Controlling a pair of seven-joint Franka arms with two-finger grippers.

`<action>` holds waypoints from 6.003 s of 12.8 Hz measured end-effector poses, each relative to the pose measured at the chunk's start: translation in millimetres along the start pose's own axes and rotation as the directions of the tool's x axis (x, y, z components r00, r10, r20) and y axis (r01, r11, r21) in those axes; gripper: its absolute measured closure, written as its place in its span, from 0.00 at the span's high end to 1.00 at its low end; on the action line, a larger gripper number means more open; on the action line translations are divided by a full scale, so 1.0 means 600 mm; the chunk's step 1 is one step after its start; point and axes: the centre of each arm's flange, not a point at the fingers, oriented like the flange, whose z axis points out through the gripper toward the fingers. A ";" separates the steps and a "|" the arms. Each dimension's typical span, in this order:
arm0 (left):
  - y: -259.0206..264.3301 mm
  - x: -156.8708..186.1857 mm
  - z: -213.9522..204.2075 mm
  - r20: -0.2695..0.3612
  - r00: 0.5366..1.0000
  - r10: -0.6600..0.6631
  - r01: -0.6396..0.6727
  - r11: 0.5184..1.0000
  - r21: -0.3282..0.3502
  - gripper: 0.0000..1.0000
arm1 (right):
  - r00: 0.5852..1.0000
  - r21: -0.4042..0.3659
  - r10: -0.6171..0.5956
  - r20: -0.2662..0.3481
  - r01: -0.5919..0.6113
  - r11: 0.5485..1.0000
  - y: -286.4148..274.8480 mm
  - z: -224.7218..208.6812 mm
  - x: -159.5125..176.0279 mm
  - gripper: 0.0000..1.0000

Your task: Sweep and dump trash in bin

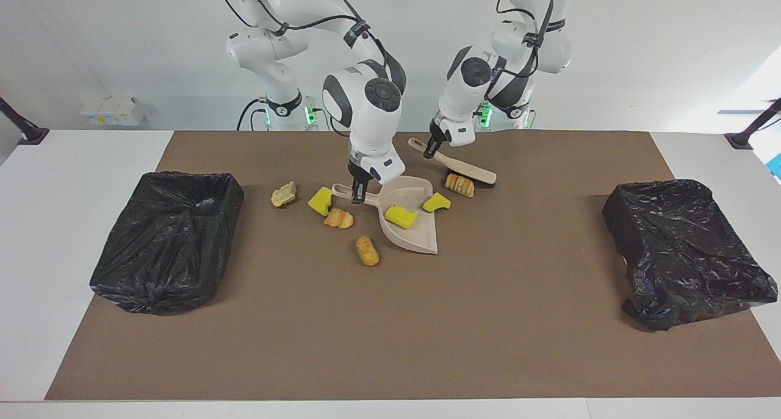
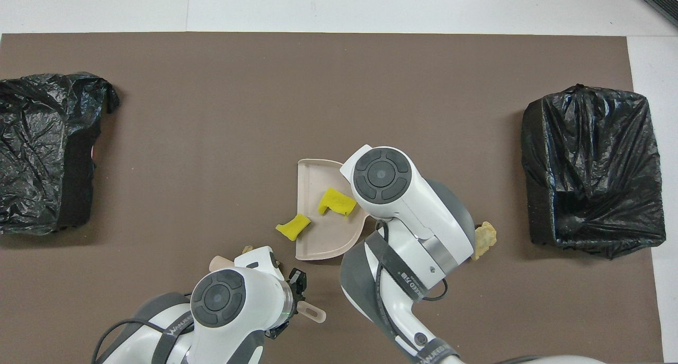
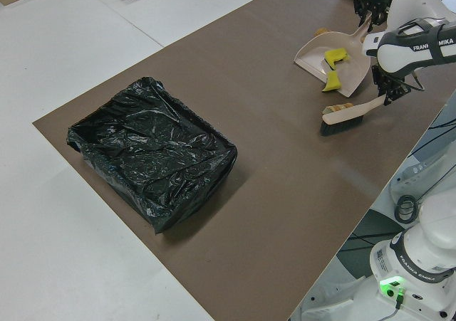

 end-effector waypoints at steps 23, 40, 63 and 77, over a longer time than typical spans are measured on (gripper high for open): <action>-0.006 -0.063 -0.062 0.053 0.522 0.851 -0.828 0.491 0.269 0.27 | 0.991 -0.066 0.031 -0.130 -0.040 0.997 0.036 0.017 -0.021 0.32; -0.167 -0.221 0.033 -0.005 0.596 0.803 -0.788 0.586 0.189 0.27 | 0.976 -0.025 -0.013 -0.219 0.008 1.000 0.195 -0.088 -0.398 0.32; -0.028 -0.125 -0.018 -0.026 0.505 0.863 -0.852 0.503 0.146 1.00 | 0.977 0.011 0.095 -0.191 -0.095 0.995 0.118 -0.016 -1.008 0.32; 0.062 0.298 -0.459 -0.145 0.424 0.894 -0.871 0.446 0.206 1.00 | 0.915 -0.076 0.175 0.364 -0.159 0.984 0.173 -0.103 -0.923 0.32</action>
